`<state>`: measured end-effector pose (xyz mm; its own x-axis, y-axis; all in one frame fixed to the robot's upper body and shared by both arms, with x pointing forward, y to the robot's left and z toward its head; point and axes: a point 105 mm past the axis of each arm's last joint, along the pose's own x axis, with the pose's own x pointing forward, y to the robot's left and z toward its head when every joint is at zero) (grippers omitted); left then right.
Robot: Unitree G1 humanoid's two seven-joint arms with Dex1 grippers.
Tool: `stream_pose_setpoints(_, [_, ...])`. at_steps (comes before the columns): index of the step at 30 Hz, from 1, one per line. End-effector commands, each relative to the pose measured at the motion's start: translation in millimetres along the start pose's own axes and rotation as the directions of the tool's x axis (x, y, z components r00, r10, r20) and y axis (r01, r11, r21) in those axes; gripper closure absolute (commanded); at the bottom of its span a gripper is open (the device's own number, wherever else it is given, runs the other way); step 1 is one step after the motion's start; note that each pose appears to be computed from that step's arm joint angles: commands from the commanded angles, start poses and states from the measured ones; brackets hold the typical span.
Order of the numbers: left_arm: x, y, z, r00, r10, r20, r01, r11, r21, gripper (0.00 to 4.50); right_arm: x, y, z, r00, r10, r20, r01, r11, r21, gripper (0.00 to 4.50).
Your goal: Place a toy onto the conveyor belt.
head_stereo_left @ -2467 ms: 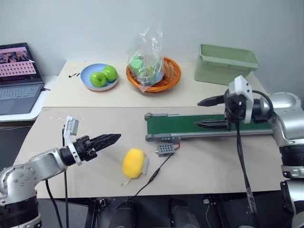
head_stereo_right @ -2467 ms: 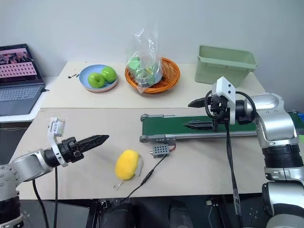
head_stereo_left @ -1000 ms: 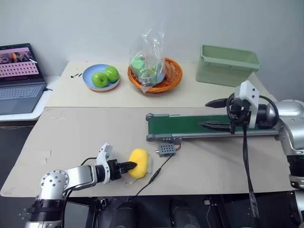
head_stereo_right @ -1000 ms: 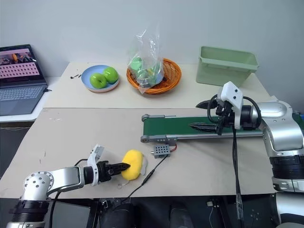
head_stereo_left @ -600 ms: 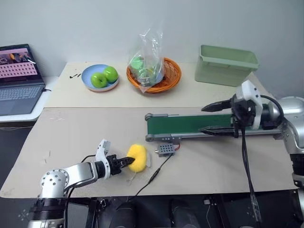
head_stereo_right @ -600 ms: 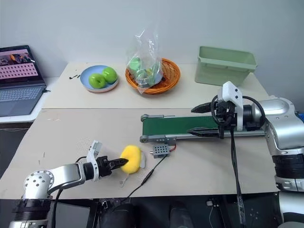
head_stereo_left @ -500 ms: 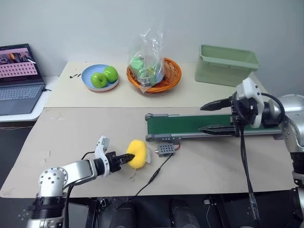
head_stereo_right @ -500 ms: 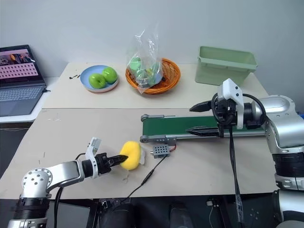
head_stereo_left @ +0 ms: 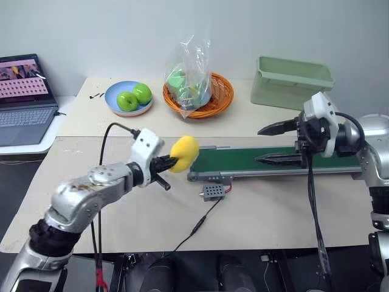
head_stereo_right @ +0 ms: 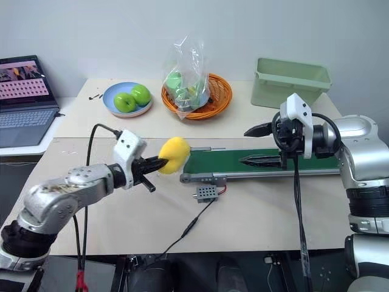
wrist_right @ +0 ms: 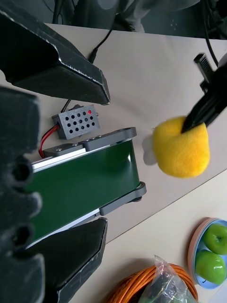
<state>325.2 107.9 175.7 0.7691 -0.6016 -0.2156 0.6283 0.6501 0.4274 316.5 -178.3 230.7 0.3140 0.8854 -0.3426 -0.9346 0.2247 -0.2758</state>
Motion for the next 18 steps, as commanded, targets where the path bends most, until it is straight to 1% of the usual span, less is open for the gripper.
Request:
stream_pose_setpoints(1, [2.6, 8.6, 32.8, 0.986, 0.032, 0.163, -0.109, 0.866, 0.488, 4.49, -3.7, -2.2, 11.0, 1.000, -0.016, 0.015, 0.017, 0.998, -0.058, 0.00])
stream_pose_setpoints(2, [3.9, 5.5, 36.8, 0.982, 0.005, 0.187, -0.123, 0.768, 0.629, 4.49, -3.7, -2.6, 11.0, 1.000, -0.021, 0.015, 0.022, 0.998, -0.059, 0.00])
stream_pose_setpoints(3, [4.8, 7.3, 48.9, 0.969, 0.009, 0.246, -0.192, 0.650, 0.735, 4.49, -3.9, -3.1, 11.0, 0.999, -0.029, 0.016, 0.030, 0.998, -0.060, 0.00])
stream_pose_setpoints(4, [5.2, 5.8, 59.5, 0.955, -0.012, 0.296, -0.244, 0.531, 0.811, 4.49, -4.2, -3.4, 11.1, 0.999, -0.035, 0.016, 0.036, 0.997, -0.061, 0.00])
stream_pose_setpoints(5, [6.2, 4.2, 65.8, 0.945, -0.034, 0.326, -0.280, 0.432, 0.857, 4.49, -4.5, -3.7, 11.3, 0.999, -0.041, 0.017, 0.042, 0.997, -0.063, 0.00])
stream_pose_setpoints(6, [7.0, 3.5, 68.6, 0.938, -0.048, 0.344, -0.302, 0.380, 0.875, 4.49, -4.6, -3.8, 11.5, 0.999, -0.045, 0.017, 0.046, 0.997, -0.065, 0.00])
stream_pose_setpoints(8, [11.5, 0.0, 64.3, 0.935, -0.079, 0.345, -0.314, 0.261, 0.913, 4.49, -5.2, -4.2, 12.2, 0.998, -0.055, 0.019, 0.056, 0.996, -0.066, 0.00])
stream_pose_setpoints(9, [13.9, 0.1, 61.5, 0.934, -0.083, 0.346, -0.320, 0.231, 0.919, 4.49, -5.5, -4.1, 12.4, 0.998, -0.058, 0.019, 0.059, 0.996, -0.066, 0.00])
stream_pose_setpoints(10, [16.0, 0.2, 59.0, 0.933, -0.085, 0.349, -0.324, 0.219, 0.920, 4.49, -5.7, -3.8, 12.6, 0.998, -0.060, 0.020, 0.061, 0.996, -0.066, 0.00])
stream_pose_setpoints(12, [24.9, -3.8, 51.0, 0.931, -0.097, 0.353, -0.327, 0.212, 0.921, 4.49, -6.4, -3.5, 13.1, 0.997, -0.070, 0.023, 0.072, 0.995, -0.067, 0.00])
stream_pose_setpoints(15, [37.1, -12.1, 34.6, 0.939, -0.132, 0.317, -0.289, 0.192, 0.938, 4.49, -6.5, -2.4, 14.2, 0.996, -0.079, 0.028, 0.081, 0.994, -0.067, 0.00])
stream_pose_setpoints(18, [47.2, -17.6, 24.4, 0.936, -0.158, 0.315, -0.279, 0.213, 0.936, 4.49, -7.4, -0.5, 14.3, 0.996, -0.090, 0.025, 0.092, 0.993, -0.076, 0.00])
